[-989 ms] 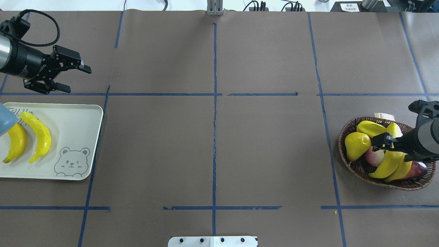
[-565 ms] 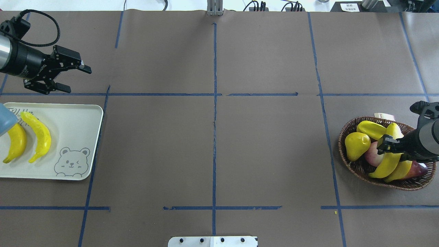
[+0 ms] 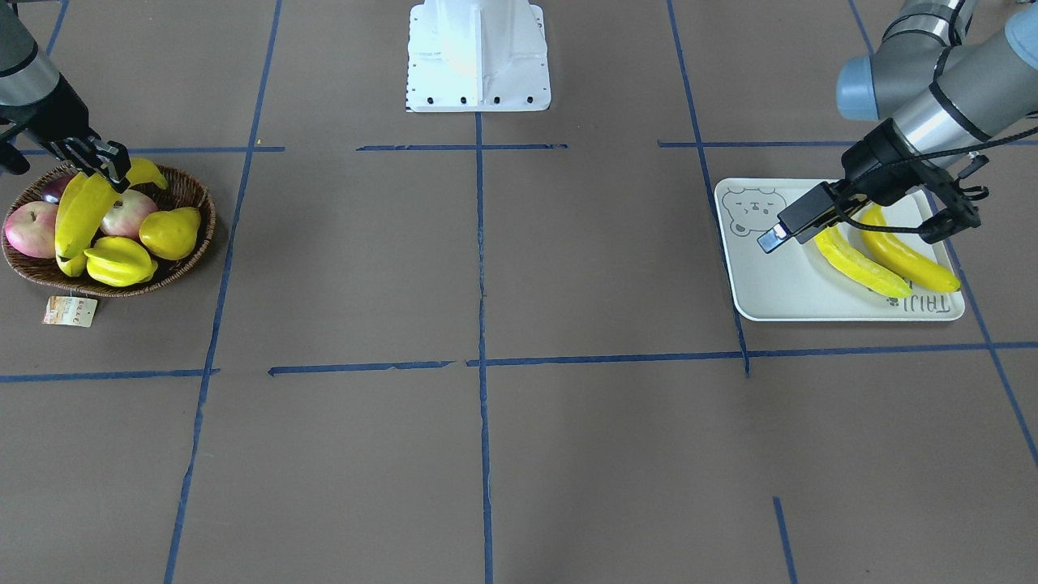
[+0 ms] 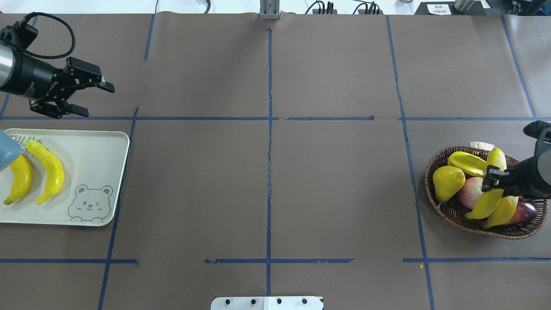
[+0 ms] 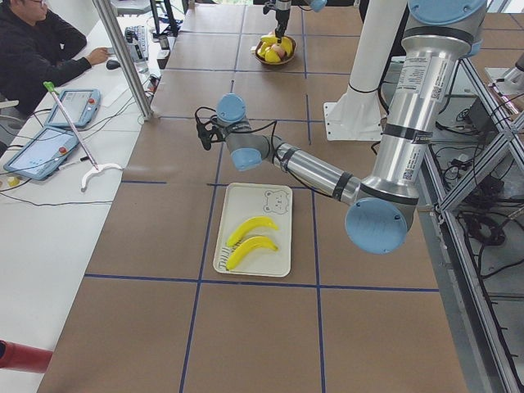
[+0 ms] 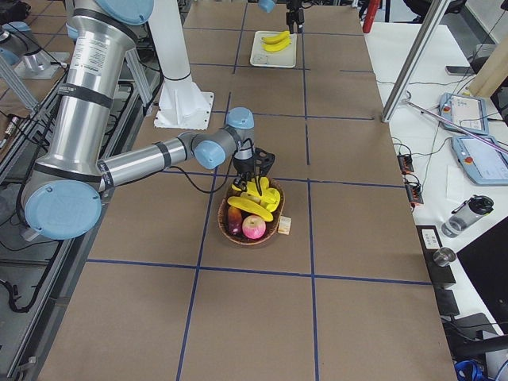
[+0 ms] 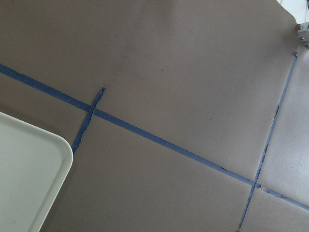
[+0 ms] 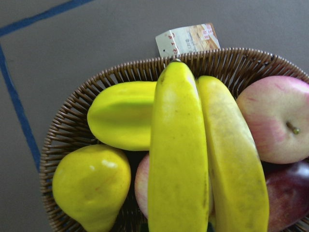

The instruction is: Transfer all bananas from basket to plate

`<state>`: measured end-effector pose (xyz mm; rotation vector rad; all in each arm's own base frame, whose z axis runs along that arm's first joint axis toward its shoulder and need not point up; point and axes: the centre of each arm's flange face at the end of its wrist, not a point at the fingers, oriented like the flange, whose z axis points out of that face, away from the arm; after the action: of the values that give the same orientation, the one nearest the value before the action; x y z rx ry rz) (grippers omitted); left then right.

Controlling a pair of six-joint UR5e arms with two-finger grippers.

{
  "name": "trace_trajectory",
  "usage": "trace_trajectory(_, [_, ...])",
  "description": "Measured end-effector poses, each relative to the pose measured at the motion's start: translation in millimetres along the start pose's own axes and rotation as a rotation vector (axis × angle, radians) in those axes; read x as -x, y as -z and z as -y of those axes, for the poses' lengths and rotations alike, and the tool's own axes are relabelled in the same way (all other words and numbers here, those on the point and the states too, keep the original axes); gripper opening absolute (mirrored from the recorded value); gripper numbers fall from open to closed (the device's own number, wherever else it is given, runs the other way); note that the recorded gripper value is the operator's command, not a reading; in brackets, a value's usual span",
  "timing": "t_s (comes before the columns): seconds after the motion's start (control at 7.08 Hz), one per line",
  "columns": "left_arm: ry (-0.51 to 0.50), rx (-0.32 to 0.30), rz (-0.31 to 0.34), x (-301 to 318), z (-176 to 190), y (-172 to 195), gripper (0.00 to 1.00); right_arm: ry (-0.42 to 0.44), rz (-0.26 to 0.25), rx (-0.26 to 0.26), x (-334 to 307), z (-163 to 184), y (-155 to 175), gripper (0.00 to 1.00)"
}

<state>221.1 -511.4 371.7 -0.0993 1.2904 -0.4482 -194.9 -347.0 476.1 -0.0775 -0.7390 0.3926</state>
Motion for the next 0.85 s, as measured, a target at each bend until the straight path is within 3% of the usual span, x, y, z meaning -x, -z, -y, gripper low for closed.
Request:
trace_trajectory(0.42, [0.0, 0.001, 0.0, 0, 0, -1, 1.0, 0.078, 0.205, -0.011, 31, 31, 79, 0.0])
trace_trajectory(0.56, [0.004, 0.01, 0.004, -1, -2, -5, 1.0, 0.141, 0.277, -0.003, 74, 33, 92, 0.0])
trace_trajectory(0.85, [0.041, 0.036, 0.006, -12, -8, -21, 0.99, 0.279, 0.405, 0.064, 190, 9, 100, 0.0])
